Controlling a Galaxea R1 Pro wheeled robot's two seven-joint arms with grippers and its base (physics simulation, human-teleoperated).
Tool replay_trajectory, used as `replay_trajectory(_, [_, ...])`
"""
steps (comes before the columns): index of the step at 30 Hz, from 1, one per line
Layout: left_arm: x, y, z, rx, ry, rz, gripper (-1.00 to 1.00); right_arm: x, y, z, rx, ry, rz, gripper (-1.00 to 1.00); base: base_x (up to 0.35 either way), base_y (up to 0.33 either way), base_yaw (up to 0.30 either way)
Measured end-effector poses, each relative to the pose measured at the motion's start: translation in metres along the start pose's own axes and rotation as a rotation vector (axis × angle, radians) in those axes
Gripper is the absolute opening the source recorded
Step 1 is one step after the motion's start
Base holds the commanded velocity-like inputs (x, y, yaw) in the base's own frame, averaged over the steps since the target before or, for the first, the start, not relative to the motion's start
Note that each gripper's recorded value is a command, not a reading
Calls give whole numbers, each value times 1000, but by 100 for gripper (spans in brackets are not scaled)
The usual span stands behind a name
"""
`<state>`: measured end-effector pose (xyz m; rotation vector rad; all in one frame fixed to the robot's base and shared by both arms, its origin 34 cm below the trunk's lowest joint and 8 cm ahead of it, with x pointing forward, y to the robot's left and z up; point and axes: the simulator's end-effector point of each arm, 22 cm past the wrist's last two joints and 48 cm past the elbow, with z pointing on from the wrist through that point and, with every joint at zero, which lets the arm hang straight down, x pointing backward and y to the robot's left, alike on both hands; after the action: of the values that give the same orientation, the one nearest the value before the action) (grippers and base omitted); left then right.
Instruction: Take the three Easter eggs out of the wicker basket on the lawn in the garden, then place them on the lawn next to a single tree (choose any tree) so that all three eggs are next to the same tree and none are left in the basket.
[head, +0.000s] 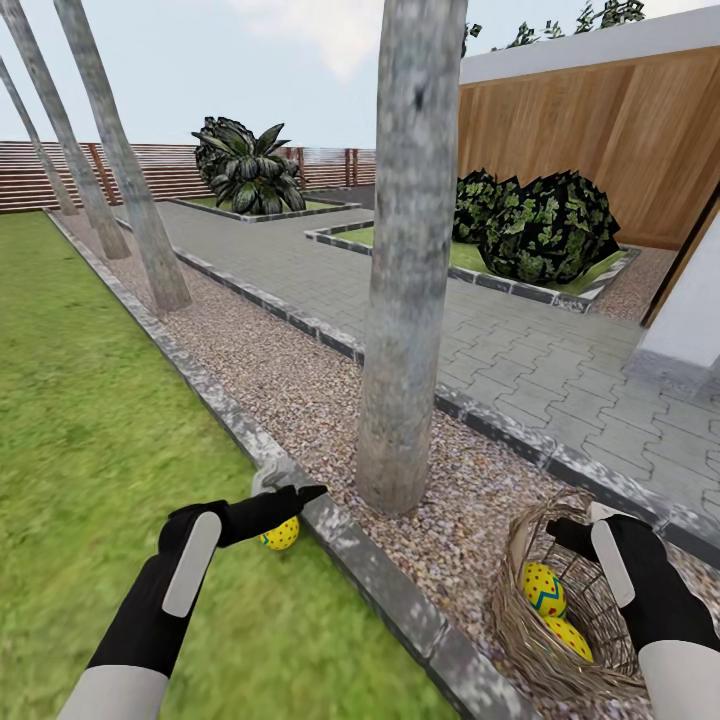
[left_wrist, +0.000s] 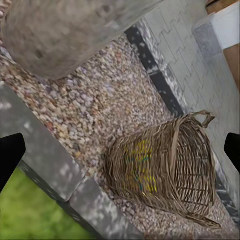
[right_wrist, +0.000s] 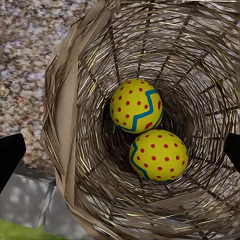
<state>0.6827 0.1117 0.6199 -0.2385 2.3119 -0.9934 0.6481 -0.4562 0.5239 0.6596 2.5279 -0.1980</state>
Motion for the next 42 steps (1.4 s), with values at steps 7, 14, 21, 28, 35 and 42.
replay_trajectory(7, [-2,-3,-1,4,-4,8,100,1,0,1,-3,3,2,100,0,0,0])
replay_trajectory(14, [-3,-5,-3,22,-3,12,100,2,2,1,-4,5,1,100,0,0,0])
replay_trajectory(21, [-3,-6,-3,26,-2,11,100,2,2,1,-4,4,1,100,0,0,0])
replay_trajectory(28, [-3,-5,-3,25,-2,12,100,2,2,1,-4,5,0,100,0,0,0])
replay_trajectory(35, [-3,-5,-3,25,0,12,100,11,-2,5,10,28,0,100,0,0,0])
replay_trajectory(42, [-3,-6,-4,25,-1,13,100,13,-1,5,6,31,1,100,0,0,-202])
